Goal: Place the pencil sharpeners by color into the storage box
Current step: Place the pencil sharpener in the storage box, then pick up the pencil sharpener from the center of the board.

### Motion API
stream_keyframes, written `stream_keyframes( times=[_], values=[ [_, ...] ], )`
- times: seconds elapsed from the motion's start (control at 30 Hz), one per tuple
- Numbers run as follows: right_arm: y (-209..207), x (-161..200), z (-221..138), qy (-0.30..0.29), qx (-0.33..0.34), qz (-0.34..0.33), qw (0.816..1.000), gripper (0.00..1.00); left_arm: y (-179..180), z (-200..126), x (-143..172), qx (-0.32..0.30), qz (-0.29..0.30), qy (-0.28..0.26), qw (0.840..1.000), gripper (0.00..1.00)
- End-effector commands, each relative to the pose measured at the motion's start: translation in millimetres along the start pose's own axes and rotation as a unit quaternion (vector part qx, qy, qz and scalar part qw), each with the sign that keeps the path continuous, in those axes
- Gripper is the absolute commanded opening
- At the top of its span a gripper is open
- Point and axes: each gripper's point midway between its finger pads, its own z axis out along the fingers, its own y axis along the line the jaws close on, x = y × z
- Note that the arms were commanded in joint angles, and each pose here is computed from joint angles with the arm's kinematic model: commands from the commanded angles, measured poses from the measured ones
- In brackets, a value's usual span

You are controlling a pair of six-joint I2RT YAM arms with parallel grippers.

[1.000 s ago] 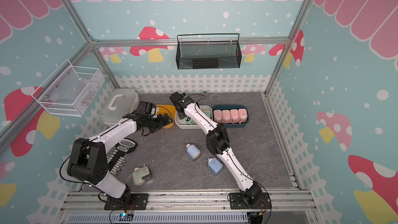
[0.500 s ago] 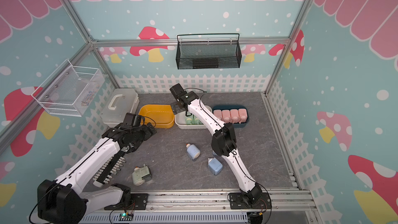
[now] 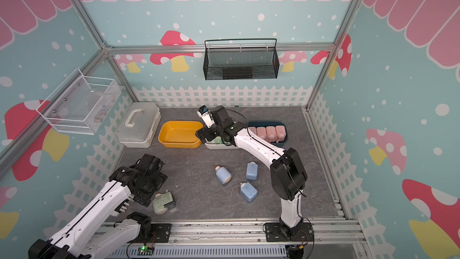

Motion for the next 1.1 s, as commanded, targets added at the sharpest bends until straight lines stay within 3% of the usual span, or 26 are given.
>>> stream_keyframes(
  times=[0.0, 0.13, 0.23, 0.47, 0.6, 0.73, 0.9, 1.07],
  values=[
    [23, -24, -17, -0.069, -0.045, -0.038, 0.996, 0.99, 25, 10, 12, -0.016, -0.073, 0.022, 0.997, 0.96],
    [22, -15, -22, -0.062, -0.039, -0.037, 0.997, 0.98, 25, 23, 19, 0.01, -0.078, 0.036, 0.996, 0.96],
    [23, -13, -25, -0.058, -0.042, -0.036, 0.997, 0.99, 2, 28, 19, 0.064, -0.064, 0.04, 0.995, 0.97],
    [20, -1, -31, -0.046, -0.027, -0.034, 0.998, 0.99, -37, 28, 20, 0.121, 0.042, 0.041, 0.991, 0.97],
    [22, 6, -31, -0.038, -0.035, -0.032, 0.998, 0.98, -70, 29, 27, 0.168, 0.101, 0.051, 0.979, 0.98],
    [36, 23, -32, -0.029, -0.073, -0.041, 0.996, 0.99, -106, 24, 37, 0.213, 0.166, 0.059, 0.961, 0.98],
    [37, 48, -37, -0.017, -0.073, -0.049, 0.996, 0.99, -141, 14, 53, 0.26, 0.236, 0.053, 0.935, 0.99],
    [43, 71, -43, 0.001, -0.087, -0.06, 0.994, 0.99, -163, 26, 82, 0.262, 0.291, 0.092, 0.916, 0.99]
  ],
)
